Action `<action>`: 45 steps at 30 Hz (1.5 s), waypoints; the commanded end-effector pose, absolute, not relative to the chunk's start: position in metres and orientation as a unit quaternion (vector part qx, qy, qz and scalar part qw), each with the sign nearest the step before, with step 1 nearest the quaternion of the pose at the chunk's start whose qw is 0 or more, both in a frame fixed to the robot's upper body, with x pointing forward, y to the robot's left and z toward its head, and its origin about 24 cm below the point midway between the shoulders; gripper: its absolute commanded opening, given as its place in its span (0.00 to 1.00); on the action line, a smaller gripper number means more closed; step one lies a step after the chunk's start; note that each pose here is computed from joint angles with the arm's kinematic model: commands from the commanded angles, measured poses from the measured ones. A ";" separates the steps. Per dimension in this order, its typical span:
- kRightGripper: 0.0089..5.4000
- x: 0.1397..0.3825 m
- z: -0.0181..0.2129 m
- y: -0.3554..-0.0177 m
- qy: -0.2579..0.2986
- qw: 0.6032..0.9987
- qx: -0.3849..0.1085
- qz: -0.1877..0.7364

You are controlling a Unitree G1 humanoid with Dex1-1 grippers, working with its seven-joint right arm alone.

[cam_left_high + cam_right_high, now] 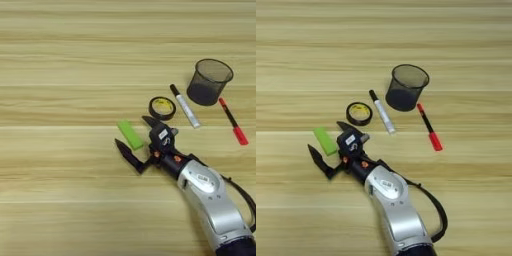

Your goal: Move the objects on the table

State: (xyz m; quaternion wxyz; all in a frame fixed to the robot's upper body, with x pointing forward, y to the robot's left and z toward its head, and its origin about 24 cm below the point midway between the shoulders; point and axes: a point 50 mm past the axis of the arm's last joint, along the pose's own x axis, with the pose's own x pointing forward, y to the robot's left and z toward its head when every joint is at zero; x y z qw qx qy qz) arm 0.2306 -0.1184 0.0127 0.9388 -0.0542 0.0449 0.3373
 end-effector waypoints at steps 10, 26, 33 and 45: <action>0.99 0.250 0.020 -0.117 0.033 0.941 -0.060 0.332; 0.99 0.252 0.009 -0.117 0.081 0.934 -0.040 0.344; 0.99 0.253 0.005 -0.117 0.101 0.932 -0.035 0.346; 0.84 0.253 0.002 -0.118 0.117 0.929 -0.038 0.348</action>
